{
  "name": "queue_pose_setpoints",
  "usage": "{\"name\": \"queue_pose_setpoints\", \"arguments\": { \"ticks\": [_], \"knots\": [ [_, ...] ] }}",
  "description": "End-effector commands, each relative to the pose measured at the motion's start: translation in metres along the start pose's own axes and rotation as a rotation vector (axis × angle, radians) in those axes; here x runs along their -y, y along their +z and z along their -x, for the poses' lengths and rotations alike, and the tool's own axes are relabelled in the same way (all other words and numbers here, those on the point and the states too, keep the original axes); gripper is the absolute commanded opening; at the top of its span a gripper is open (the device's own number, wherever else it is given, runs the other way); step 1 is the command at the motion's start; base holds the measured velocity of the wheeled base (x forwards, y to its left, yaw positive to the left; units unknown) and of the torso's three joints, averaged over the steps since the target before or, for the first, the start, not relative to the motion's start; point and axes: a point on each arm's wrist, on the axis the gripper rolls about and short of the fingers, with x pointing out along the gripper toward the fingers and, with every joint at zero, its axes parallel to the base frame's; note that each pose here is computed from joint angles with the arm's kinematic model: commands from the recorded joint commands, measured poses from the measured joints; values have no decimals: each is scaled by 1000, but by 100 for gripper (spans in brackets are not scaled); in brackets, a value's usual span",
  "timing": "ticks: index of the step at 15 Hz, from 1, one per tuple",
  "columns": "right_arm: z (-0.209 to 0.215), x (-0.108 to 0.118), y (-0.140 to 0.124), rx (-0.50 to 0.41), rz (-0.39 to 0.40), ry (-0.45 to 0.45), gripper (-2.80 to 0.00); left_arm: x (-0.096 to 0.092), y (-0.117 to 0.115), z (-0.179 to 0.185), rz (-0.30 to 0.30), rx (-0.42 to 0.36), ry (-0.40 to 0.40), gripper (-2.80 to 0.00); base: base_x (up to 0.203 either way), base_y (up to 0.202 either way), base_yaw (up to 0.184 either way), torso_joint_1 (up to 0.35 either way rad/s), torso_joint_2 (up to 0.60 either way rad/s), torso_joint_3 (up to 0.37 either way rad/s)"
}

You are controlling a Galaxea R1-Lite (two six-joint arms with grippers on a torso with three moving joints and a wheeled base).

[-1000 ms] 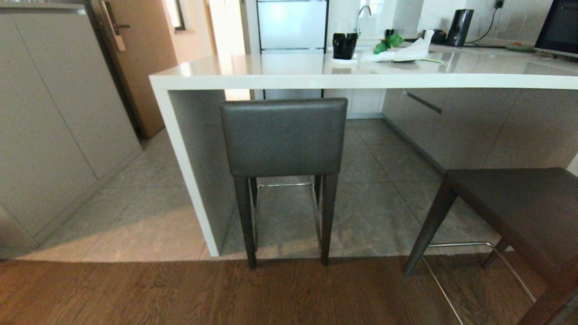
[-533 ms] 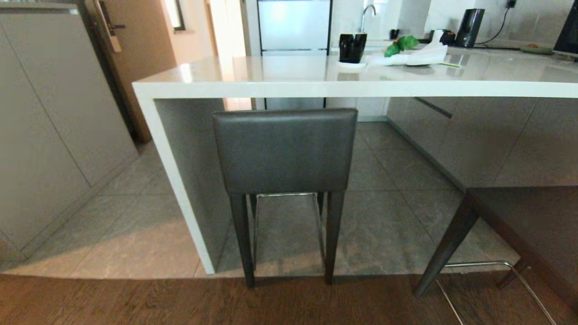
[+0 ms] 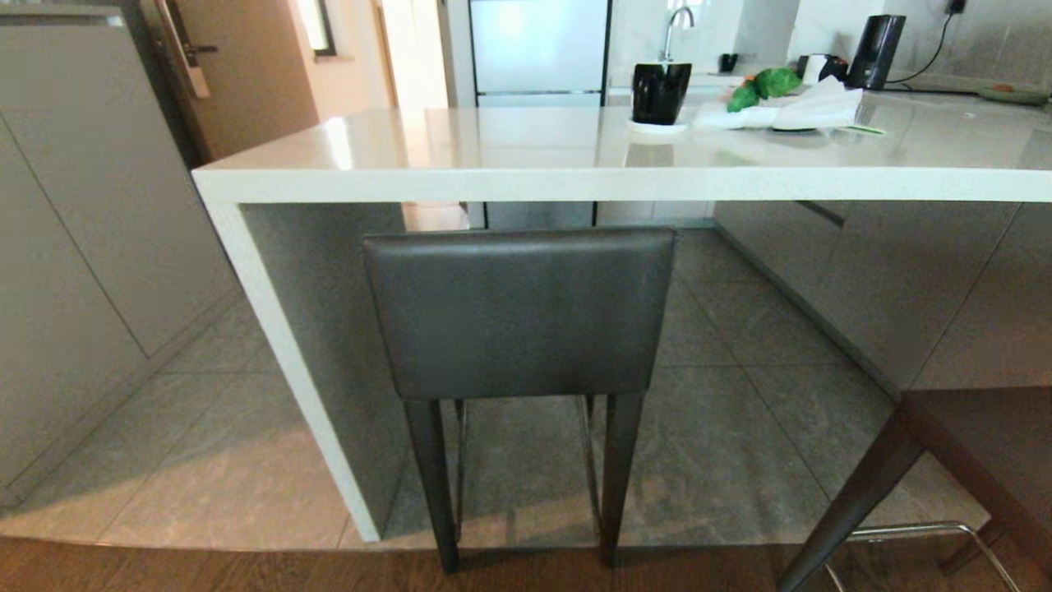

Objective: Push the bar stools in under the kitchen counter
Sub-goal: Pull the gray chair out from under the dining table

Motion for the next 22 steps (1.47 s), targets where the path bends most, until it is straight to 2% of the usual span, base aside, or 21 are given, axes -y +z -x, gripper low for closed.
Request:
{"name": "queue_pose_setpoints", "arguments": {
  "ticks": [1,10,22],
  "knots": [
    [0,0,0,-1,0,1,-280,0,-1,0,0,-4,0,-280,192,0,2,2,2,7],
    [0,0,0,-1,0,0,-280,0,-1,0,0,-3,0,-280,190,0,2,2,1,4],
    [0,0,0,0,0,0,-280,0,-1,0,0,-3,0,-280,6,0,0,1,-1,0]
  ]
}}
